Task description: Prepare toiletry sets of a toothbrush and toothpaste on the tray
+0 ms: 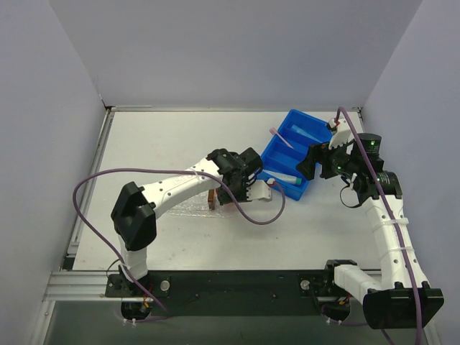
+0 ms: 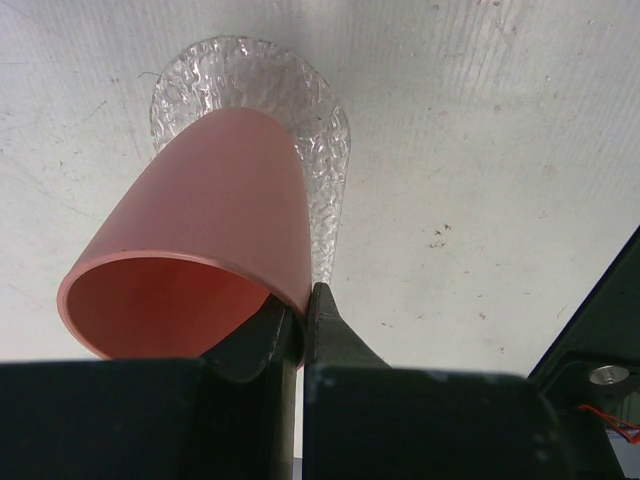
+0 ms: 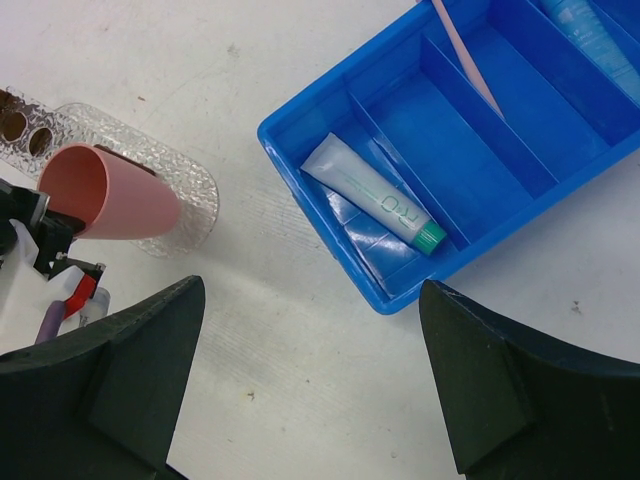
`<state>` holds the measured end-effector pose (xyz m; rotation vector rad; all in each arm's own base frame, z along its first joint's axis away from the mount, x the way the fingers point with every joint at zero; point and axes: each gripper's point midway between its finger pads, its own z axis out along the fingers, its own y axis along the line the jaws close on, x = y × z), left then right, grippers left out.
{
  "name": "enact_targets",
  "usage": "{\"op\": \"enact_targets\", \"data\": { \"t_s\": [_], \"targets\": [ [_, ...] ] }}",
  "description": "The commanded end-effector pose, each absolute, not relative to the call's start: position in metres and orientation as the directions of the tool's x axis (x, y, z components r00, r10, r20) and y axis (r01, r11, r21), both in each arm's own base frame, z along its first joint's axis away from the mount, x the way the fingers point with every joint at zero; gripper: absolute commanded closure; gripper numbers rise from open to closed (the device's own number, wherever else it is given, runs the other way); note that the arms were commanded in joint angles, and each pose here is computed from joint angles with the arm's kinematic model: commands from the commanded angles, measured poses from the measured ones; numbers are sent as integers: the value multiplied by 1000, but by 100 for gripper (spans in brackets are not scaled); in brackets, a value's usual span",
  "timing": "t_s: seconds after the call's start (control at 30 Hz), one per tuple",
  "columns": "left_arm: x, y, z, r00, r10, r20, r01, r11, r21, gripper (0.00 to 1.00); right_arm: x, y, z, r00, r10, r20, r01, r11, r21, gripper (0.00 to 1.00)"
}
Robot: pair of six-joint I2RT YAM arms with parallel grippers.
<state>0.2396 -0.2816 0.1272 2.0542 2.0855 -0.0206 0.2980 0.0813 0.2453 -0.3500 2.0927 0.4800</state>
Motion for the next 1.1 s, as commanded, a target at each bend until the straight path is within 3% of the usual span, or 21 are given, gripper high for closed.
{"op": "enact_targets", "data": {
  "t_s": [0.0,1.07],
  "targets": [
    [239,-287,133,21,984,-175,992,2,129,100,300,83,254,-480,-67,-875,-457,870,184,17],
    [237,-292,119,21,990,-143,999,-14,48,100,299,74,252,-481,-46,-875,-434,880,193,18]
  ]
}}
